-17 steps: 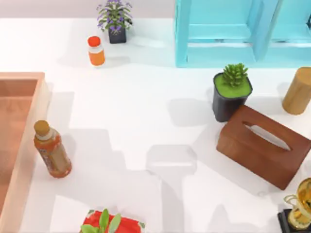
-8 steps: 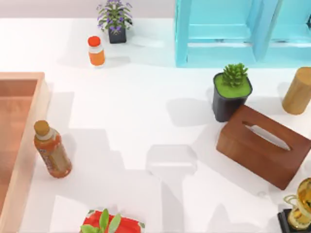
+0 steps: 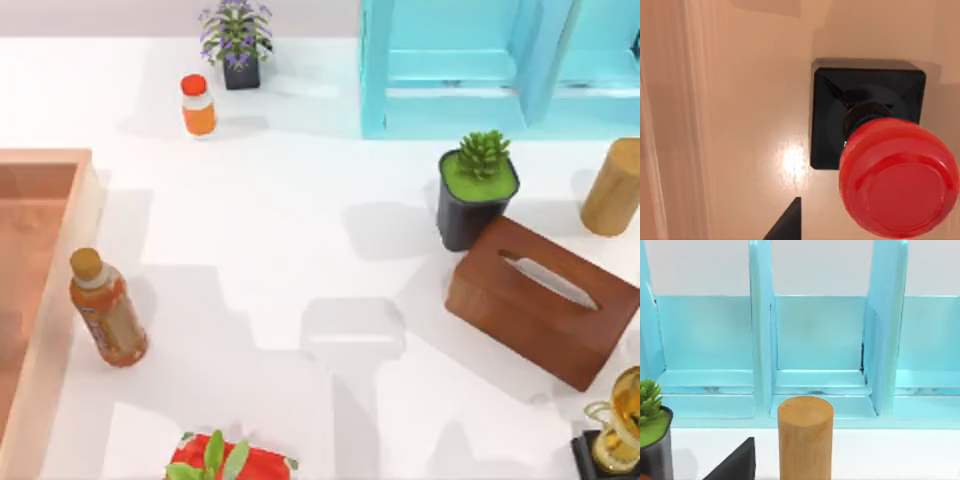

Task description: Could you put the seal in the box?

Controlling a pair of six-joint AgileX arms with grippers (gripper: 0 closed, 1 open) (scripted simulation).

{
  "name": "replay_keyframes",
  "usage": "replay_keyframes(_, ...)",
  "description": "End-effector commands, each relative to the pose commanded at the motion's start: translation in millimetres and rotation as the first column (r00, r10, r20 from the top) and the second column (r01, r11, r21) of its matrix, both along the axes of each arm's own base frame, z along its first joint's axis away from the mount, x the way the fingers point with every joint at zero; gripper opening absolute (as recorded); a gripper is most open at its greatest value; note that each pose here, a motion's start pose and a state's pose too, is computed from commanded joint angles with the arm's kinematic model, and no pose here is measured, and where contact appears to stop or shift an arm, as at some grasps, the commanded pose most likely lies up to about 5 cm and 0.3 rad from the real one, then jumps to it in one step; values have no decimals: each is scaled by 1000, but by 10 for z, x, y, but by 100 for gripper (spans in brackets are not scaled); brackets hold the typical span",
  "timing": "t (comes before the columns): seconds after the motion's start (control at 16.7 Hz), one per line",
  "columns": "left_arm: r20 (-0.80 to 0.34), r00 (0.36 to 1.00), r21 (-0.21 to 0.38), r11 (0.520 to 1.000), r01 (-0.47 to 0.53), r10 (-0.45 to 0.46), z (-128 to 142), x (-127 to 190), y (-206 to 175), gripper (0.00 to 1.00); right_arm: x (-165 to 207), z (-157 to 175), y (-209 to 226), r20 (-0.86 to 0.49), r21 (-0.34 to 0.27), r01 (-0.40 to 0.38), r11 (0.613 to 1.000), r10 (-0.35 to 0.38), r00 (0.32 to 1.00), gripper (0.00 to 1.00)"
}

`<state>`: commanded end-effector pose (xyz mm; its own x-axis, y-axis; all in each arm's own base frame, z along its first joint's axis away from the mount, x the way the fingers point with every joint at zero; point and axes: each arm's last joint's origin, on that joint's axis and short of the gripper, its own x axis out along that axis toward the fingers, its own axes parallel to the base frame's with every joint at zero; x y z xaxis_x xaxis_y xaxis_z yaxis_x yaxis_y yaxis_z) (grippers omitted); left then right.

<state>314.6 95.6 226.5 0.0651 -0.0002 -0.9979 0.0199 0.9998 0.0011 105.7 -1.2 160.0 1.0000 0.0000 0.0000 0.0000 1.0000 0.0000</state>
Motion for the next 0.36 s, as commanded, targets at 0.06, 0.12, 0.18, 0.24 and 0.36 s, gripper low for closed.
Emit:
replay_keyframes(0.06,0,1000,0,1000,0,0,0,0,0,100,0,0,0,0,0,0,1000,0,1000,100)
replay_keyframes(0.12,0,1000,0,1000,0,0,0,0,0,100,0,0,0,0,0,0,1000,0,1000,100)
replay_keyframes(0.18,0,1000,0,1000,0,0,0,0,0,100,0,0,0,0,0,0,1000,0,1000,100)
replay_keyframes(0.24,0,1000,0,1000,0,0,0,0,0,100,0,0,0,0,0,0,1000,0,1000,100)
replay_keyframes(0.36,0,1000,0,1000,0,0,0,0,0,100,0,0,0,0,0,0,1000,0,1000,100)
